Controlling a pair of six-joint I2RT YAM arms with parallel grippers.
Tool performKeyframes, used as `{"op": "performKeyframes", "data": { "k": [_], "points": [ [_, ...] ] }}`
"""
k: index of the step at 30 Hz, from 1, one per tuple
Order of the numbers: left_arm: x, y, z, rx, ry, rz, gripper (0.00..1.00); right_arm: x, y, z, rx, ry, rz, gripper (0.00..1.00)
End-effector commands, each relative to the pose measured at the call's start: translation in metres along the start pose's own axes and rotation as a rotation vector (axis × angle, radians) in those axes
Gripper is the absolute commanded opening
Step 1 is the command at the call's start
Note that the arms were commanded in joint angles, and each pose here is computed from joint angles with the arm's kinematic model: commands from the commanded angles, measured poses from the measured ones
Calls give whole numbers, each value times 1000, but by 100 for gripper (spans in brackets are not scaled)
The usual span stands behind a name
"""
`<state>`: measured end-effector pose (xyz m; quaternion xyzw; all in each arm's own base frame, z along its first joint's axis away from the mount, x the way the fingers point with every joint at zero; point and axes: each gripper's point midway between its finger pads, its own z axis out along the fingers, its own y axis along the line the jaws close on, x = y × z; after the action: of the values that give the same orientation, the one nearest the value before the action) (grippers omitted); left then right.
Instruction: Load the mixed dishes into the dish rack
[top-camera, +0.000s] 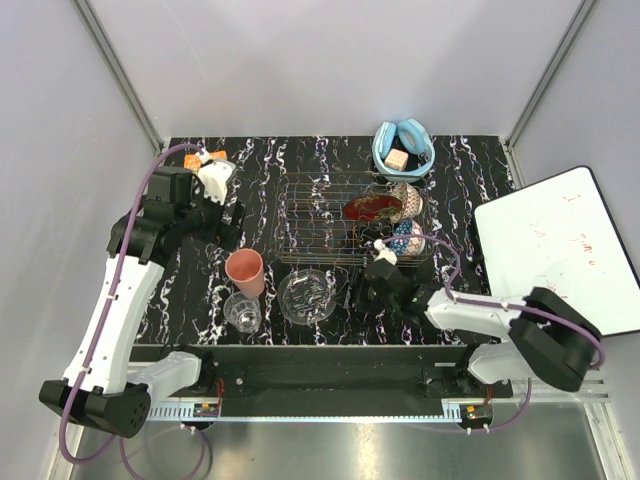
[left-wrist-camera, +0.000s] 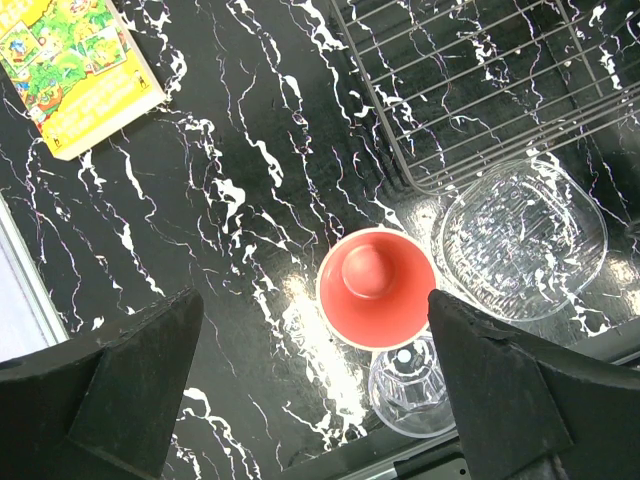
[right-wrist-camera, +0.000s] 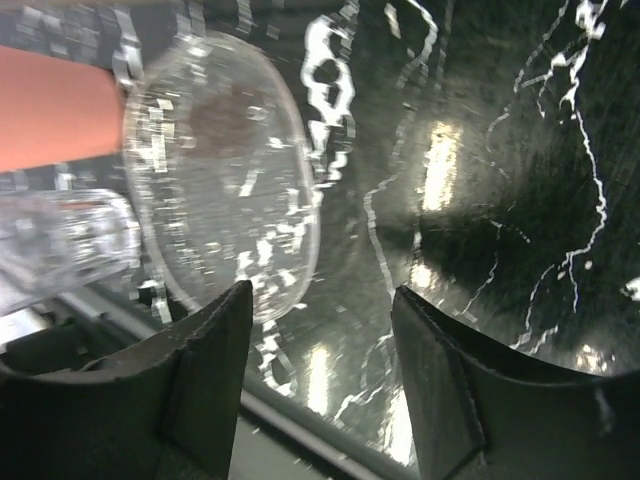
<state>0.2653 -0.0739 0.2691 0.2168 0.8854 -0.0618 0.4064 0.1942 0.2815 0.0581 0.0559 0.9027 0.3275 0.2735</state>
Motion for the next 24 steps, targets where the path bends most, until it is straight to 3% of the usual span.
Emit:
{"op": "performKeyframes", "data": {
  "k": [1, 12, 24],
  "points": [
    [-6, 4, -3, -22, -52, 17, 99, -10, 19, 20, -32, -39, 9, 63],
    [-3, 8, 2, -38, -64, 44, 99, 9, 24, 47, -29, 17, 10, 52],
    [-1, 12, 4, -57, -63, 61, 99, 23, 9, 55, 83, 84, -12, 6]
  ]
}}
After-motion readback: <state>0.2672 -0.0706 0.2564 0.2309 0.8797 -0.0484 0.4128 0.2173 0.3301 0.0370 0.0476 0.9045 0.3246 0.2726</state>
